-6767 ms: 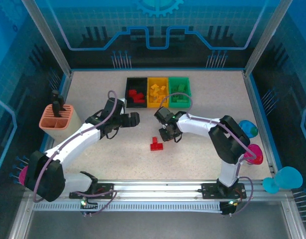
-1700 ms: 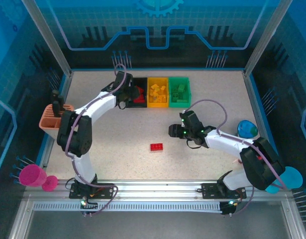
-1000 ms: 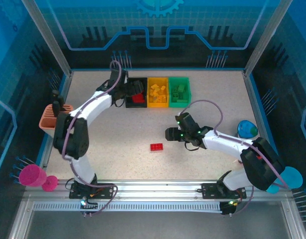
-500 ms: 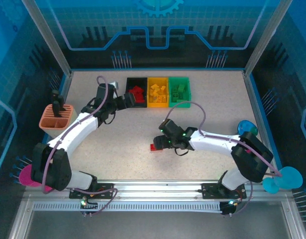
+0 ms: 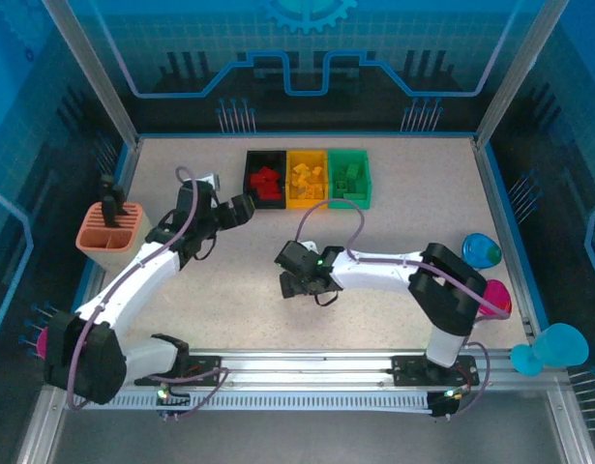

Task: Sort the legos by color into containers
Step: Pick up the lego from the bottom-center of the table.

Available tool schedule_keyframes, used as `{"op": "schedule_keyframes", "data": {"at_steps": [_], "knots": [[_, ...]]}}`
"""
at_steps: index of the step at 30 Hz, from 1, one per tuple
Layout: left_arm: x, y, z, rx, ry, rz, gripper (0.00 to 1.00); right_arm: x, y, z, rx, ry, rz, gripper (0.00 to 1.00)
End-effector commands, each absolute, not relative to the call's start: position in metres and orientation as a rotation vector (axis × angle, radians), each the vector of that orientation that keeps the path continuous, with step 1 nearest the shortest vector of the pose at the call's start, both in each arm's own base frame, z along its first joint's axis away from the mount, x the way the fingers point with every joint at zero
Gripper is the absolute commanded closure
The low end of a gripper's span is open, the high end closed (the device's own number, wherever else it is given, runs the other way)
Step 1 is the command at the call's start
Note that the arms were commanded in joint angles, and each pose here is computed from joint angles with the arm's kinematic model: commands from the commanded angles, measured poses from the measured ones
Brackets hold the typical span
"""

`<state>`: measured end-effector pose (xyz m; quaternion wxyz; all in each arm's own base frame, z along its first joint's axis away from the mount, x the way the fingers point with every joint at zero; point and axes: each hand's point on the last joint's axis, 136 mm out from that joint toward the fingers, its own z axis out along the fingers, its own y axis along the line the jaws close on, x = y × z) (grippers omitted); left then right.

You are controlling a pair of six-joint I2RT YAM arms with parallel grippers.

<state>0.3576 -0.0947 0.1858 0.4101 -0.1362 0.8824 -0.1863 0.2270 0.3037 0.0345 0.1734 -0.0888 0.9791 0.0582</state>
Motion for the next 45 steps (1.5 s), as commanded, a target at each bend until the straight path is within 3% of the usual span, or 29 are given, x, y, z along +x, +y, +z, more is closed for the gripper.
{"op": "schedule_keyframes", "data": {"at_steps": [1, 19, 26, 34, 45], "knots": [[0.345, -0.083, 0.186, -0.393, 2.209, -0.441, 0.09, 0.223, 0.289, 0.034, -0.219, 2.783, -0.025, 0.17], [0.326, -0.078, 0.191, -0.410, 2.190, -0.458, 0.09, 0.227, 0.313, 0.020, -0.276, 2.830, -0.028, 0.28], [0.320, -0.078, 0.192, -0.413, 2.189, -0.468, 0.10, 0.239, 0.324, 0.029, -0.295, 2.810, -0.005, 0.46], [0.304, -0.081, 0.200, -0.410, 2.163, -0.536, 0.10, 0.285, 0.349, 0.071, -0.324, 2.694, 0.167, 0.49], [0.277, -0.082, 0.205, -0.315, 2.162, -0.504, 0.11, 0.397, 0.382, 0.148, -0.440, 2.450, 0.377, 0.48]]}}
